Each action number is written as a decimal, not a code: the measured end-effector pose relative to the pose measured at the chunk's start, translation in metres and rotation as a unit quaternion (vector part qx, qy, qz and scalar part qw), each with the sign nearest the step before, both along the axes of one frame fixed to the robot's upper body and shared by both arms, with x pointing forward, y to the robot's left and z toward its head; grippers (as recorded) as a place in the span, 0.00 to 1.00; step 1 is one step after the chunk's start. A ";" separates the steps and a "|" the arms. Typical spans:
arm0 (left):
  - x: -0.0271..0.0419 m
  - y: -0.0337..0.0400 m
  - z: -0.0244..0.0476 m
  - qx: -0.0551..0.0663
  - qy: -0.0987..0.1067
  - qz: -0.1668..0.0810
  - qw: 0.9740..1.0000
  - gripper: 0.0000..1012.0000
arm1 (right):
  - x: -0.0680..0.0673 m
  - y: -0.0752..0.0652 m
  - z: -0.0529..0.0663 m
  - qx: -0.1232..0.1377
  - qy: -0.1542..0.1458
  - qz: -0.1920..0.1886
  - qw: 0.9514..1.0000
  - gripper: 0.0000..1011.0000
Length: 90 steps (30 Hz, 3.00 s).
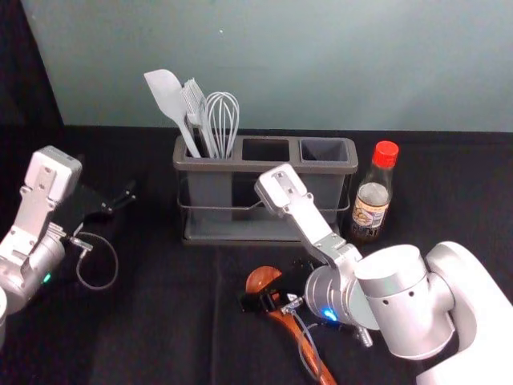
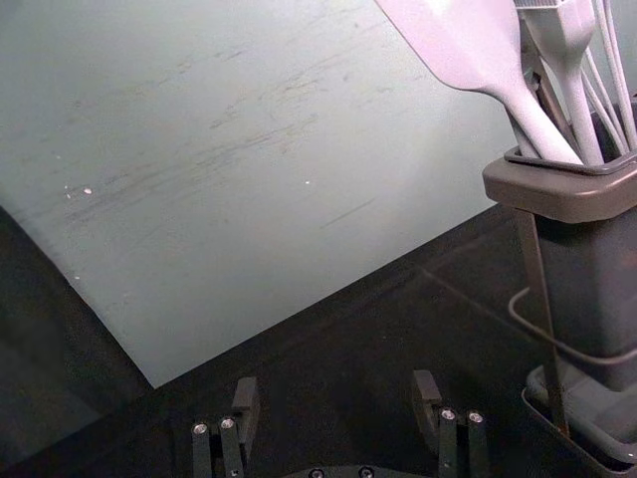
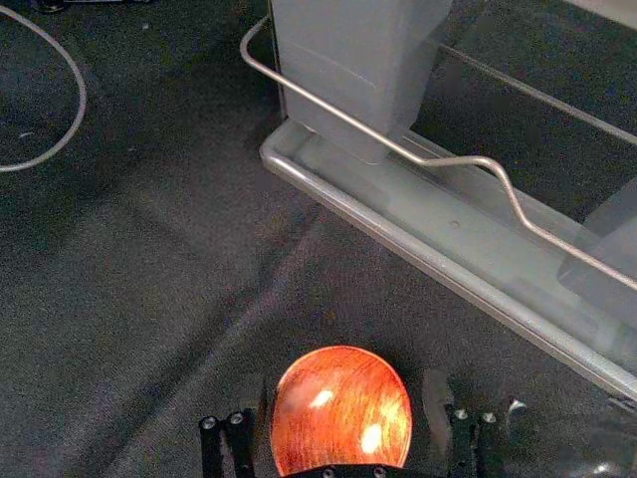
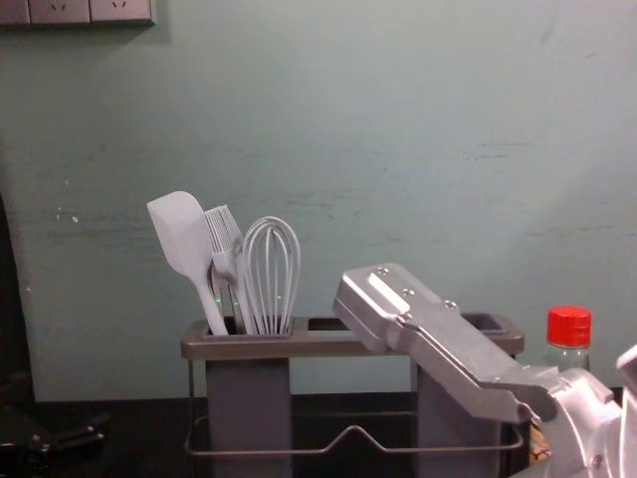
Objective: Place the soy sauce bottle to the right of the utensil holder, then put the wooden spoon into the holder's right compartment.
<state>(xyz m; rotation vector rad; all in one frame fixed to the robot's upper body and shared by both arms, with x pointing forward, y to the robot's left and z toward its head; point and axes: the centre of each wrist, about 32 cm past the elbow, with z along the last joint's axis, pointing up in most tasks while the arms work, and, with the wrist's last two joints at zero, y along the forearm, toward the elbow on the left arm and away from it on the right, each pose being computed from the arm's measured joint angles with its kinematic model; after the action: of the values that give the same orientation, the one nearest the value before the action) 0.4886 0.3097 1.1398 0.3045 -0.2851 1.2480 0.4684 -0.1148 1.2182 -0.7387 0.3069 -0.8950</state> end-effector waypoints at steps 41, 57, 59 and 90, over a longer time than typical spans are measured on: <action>0.0000 0.0000 0.0000 0.000 0.000 0.000 1.000 0.99 | -0.004 -0.001 -0.005 -0.001 0.007 0.000 1.000 0.83; 0.0000 0.0000 0.0000 0.000 0.000 0.000 1.000 0.99 | -0.027 -0.024 0.016 0.011 -0.018 0.021 1.000 0.83; 0.0000 0.0000 0.0000 0.000 0.000 0.000 1.000 0.99 | -0.029 -0.028 0.018 0.012 -0.019 0.022 1.000 0.83; 0.0000 0.0000 0.0000 0.000 0.000 0.000 1.000 0.99 | -0.094 -0.107 -0.022 0.070 -0.230 0.025 0.970 0.83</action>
<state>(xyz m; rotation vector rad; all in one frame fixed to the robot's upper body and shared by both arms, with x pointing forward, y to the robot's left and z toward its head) 0.4886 0.3097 1.1398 0.3045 -0.2851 1.2480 0.3747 -0.2219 1.1959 -0.3886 -0.0609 -0.9582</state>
